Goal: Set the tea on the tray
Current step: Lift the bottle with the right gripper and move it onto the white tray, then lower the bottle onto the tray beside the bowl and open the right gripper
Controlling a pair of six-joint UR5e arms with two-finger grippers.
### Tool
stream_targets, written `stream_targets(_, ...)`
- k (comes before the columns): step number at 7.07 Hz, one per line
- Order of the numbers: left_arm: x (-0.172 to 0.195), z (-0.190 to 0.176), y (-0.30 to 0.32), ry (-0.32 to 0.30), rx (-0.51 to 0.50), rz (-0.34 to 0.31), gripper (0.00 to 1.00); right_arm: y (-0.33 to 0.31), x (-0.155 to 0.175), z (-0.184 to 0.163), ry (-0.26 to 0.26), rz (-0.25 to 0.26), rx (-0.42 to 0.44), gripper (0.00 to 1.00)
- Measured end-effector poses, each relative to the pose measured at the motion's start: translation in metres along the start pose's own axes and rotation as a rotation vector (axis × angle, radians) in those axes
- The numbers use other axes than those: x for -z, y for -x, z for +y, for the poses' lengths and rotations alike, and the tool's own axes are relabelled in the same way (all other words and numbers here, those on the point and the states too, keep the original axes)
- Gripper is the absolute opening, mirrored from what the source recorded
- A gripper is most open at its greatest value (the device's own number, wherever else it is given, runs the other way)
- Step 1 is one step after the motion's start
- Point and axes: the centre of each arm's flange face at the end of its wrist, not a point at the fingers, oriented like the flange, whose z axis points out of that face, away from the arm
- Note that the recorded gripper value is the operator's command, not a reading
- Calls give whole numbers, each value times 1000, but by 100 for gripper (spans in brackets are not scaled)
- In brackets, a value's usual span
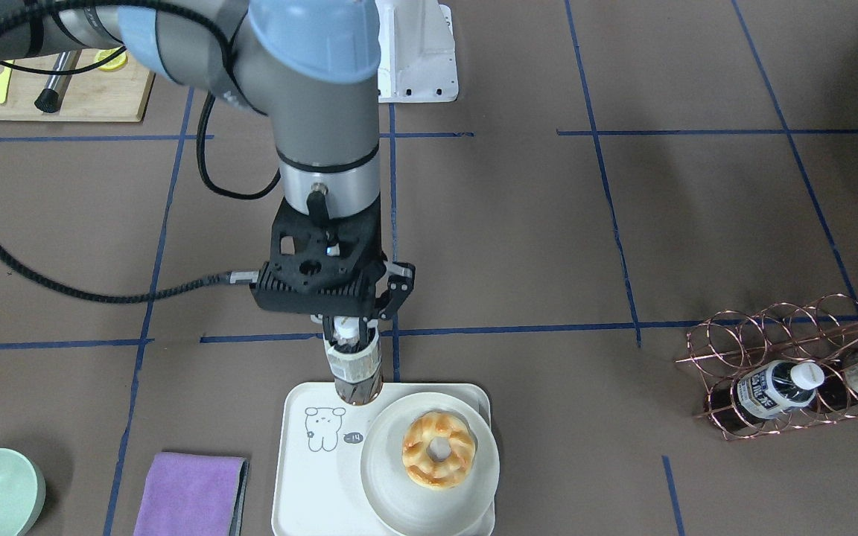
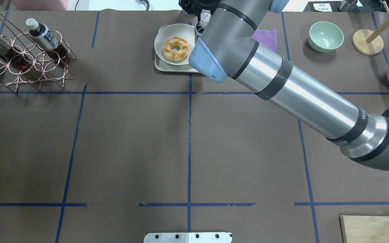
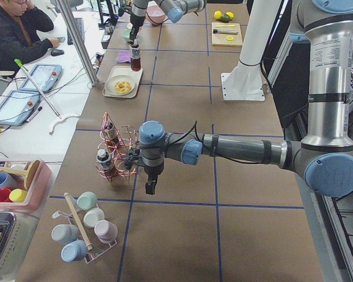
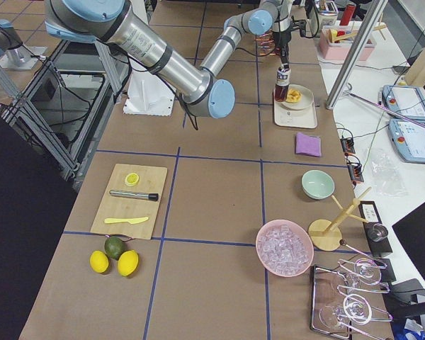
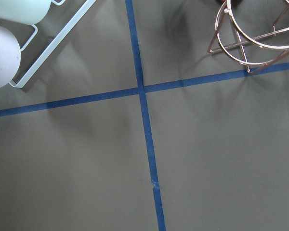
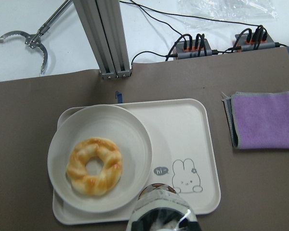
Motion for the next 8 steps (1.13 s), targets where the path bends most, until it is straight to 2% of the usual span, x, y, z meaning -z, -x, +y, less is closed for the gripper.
stream_targets(2, 3, -1, 0, -5, 1, 1, 100, -17, -24, -53, 22, -1, -7, 0)
stream_targets(3, 5, -1, -1, -11, 0, 1, 100, -28, -30, -67, 40, 0, -4, 0)
stream_targets(5, 9, -2, -2, -18, -3, 2, 100, -39, -49, -76, 71, 6, -5, 0)
stream_targets(8, 10, -2, -3, -21, -4, 2, 100, -45, -71, -78, 86, 16, -6, 0)
